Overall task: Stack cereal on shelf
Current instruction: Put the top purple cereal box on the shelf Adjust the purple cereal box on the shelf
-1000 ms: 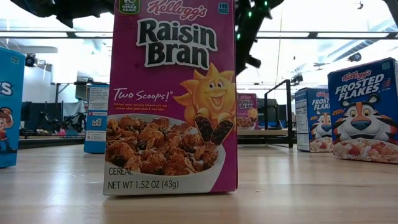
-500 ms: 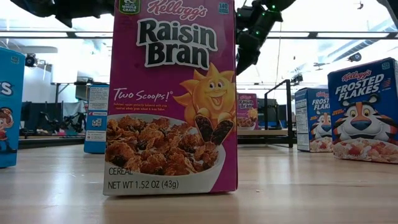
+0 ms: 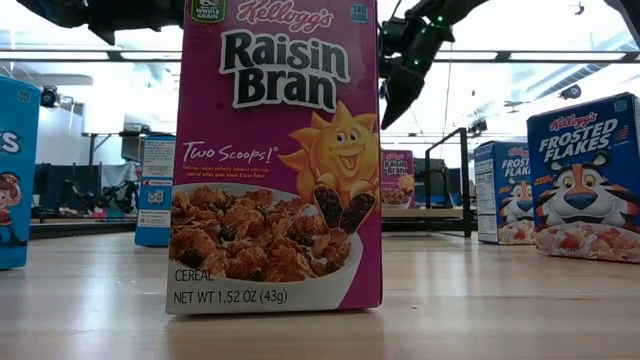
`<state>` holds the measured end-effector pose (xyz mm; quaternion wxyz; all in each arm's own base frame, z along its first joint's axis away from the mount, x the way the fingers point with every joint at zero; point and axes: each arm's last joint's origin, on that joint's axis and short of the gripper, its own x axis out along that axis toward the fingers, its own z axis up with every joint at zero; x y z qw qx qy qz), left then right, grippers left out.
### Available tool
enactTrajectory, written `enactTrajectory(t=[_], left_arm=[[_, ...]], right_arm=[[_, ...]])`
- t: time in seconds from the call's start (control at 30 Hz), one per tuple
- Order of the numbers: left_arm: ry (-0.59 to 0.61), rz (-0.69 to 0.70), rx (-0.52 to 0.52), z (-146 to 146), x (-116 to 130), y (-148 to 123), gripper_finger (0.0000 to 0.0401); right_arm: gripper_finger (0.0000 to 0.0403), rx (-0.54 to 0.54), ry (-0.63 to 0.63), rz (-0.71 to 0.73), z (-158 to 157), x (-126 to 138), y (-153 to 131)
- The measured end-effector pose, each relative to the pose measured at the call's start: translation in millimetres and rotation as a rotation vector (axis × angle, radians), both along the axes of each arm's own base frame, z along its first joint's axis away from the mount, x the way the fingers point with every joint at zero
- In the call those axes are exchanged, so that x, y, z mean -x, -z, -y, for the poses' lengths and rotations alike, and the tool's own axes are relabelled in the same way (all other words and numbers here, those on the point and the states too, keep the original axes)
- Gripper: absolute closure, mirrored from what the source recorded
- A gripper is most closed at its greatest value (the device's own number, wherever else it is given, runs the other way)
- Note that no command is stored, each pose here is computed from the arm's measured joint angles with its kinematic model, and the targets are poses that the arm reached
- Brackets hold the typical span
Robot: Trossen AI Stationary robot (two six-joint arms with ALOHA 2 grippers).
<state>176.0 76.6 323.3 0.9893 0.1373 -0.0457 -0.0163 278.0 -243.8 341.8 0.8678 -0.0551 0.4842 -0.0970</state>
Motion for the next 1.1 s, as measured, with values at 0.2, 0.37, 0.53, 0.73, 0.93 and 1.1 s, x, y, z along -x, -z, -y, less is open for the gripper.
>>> enactTrajectory(t=[0.2,0.37,0.53,0.73,0.93,1.1], left_arm=[[0.000,-0.001,0.001,0.0,0.0,0.1,0.0170],[0.000,-0.001,0.001,0.0,0.0,0.1,0.0170],[0.000,-0.001,0.001,0.0,-0.1,0.2,0.0170],[0.000,-0.004,0.002,-0.3,-0.6,0.6,0.0170],[0.000,-0.004,0.002,-0.4,-0.7,0.7,0.0170],[0.000,-0.004,0.002,-0.4,-0.7,0.7,0.0170]], right_arm=[[0.0133,0.010,-0.007,-0.048,5.6,-2.4,10.0],[0.0120,0.010,-0.016,-0.070,11.3,-3.6,17.4],[0.0121,0.018,-0.002,-0.092,16.3,-2.6,21.7],[0.0119,0.007,0.015,-0.118,24.9,-3.5,32.2],[0.0120,0.002,0.024,-0.159,32.7,-4.9,44.5],[0.0138,0.000,0.014,-0.169,33.9,-4.9,47.0]])
